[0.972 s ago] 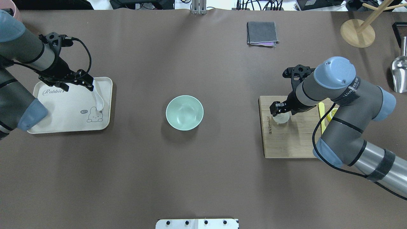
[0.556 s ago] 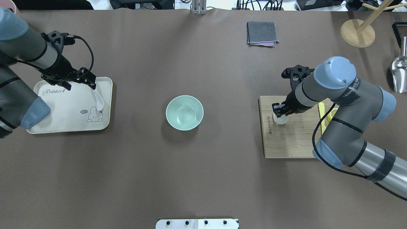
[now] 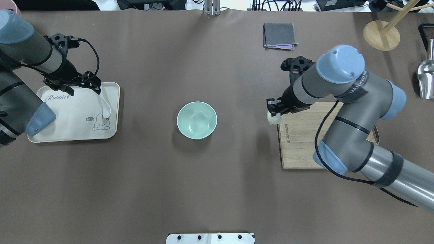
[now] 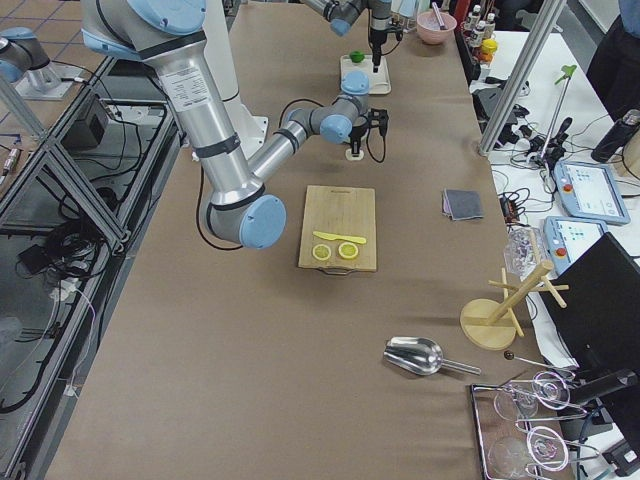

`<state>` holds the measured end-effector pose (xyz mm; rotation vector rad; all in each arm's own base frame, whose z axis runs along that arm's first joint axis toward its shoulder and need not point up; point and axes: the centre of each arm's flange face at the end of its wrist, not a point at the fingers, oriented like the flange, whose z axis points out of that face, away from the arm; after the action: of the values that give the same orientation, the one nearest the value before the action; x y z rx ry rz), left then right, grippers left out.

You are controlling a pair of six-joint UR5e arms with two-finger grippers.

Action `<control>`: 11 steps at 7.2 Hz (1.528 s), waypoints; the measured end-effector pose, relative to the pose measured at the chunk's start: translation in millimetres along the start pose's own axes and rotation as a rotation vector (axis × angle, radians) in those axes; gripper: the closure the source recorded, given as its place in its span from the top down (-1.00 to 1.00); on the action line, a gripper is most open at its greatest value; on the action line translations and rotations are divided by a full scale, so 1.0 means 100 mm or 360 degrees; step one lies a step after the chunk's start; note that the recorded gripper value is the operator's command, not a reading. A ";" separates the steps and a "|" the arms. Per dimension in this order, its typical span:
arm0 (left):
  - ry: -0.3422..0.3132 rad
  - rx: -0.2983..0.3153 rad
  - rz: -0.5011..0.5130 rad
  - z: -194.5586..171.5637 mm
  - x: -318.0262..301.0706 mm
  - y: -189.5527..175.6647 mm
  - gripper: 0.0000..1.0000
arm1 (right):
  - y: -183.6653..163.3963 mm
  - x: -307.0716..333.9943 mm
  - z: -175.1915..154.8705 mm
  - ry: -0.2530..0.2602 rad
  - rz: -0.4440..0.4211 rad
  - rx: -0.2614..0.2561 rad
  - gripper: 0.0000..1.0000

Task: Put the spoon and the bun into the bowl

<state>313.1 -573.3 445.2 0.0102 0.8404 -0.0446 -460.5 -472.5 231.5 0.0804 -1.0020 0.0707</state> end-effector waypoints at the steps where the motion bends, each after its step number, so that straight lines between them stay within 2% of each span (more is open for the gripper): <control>1: -0.0016 -0.0003 -0.0012 0.05 -0.01 -0.04 0.94 | 0.06 -0.52 0.04 -0.0034 0.0066 0.0028 -1.00; 2: -0.0023 -0.0005 -0.0020 0.07 -0.02 -0.07 0.94 | 0.13 -0.91 0.14 -0.0041 0.0110 0.0065 -1.00; 3: -0.0025 -0.0006 -0.0026 0.08 -0.01 -0.08 0.94 | 0.16 -1.20 0.27 -0.0029 0.0134 0.0102 -0.80; 4: -0.0026 -0.0006 -0.0034 0.08 -0.01 -0.08 0.94 | 0.16 -1.40 0.39 -0.0015 0.0143 0.0137 0.63; 5: -0.0026 -0.0006 -0.0048 0.09 -0.01 -0.09 0.94 | 0.17 -1.52 0.49 -0.0016 0.0155 0.0164 0.99; 8: -0.0029 -0.0010 -0.0081 0.12 -0.02 -0.09 0.92 | 0.21 -1.59 0.57 -0.0045 0.0234 0.0178 0.99; 11: -0.0023 -0.0016 -0.0088 0.21 0.01 -0.08 0.48 | 0.25 -1.22 0.33 -0.0087 0.0223 0.0161 1.00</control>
<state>328.7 -582.2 458.3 -0.0231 0.8267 -0.0924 -555.6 -453.1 147.1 0.1051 -1.0577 0.2487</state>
